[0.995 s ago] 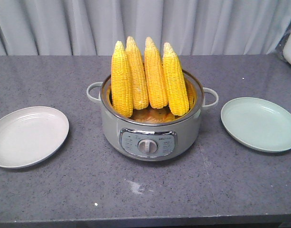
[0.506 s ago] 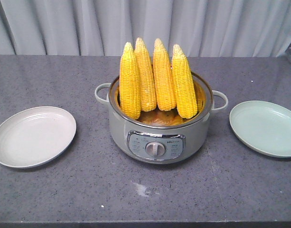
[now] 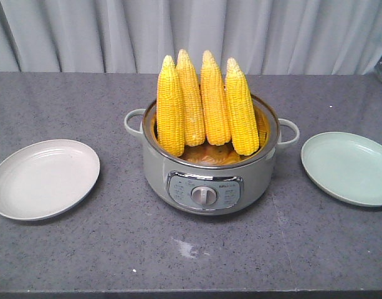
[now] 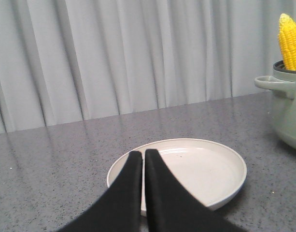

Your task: Distribute corn equally

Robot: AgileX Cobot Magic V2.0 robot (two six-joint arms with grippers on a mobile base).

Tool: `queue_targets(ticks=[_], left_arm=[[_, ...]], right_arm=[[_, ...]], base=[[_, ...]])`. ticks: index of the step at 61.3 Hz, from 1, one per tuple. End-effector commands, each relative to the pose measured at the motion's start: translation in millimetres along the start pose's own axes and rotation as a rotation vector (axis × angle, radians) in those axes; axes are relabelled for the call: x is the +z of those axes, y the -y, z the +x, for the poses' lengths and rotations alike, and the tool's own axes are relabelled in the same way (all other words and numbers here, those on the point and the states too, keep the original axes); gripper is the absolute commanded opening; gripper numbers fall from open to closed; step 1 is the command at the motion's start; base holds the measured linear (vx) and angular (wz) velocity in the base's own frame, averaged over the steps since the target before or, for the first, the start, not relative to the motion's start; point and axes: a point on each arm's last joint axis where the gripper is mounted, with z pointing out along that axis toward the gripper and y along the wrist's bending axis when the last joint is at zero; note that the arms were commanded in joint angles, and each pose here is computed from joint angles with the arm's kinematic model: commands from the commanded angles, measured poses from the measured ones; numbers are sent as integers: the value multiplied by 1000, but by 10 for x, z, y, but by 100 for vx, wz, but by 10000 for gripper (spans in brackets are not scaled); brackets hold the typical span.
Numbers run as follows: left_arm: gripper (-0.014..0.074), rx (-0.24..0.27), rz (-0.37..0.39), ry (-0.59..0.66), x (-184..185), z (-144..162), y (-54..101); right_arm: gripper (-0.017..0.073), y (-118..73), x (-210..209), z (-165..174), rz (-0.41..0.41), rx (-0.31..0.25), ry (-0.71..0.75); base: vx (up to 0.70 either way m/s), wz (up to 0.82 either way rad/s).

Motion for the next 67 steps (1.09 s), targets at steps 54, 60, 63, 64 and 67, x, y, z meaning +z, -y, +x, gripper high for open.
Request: queue_targets(ticks=[54, 60, 63, 64, 67], left_arm=[[-7, -952, -38, 137, -22, -101, -85], [-7, -1148, -36, 141, -22, -94, -92], [-7, -1273, -34, 143, -22, -90, -96], [-7, -1301, -33, 144, -22, -89, -97], [-7, -1373, -31, 144, -22, -86, -97]], right_arm=[[-4, -7, 5, -44, -49, 1265, 52], [-4, -7, 5, -44, -49, 1269, 52], [-4, -7, 5, -44, -50, 1278, 52], [-4, -7, 5, -44, -50, 1277, 52], [-4, -7, 5, -44, -49, 1260, 52]], base=[[0, 0], [0, 0], [0, 0], [0, 0], [0, 0]])
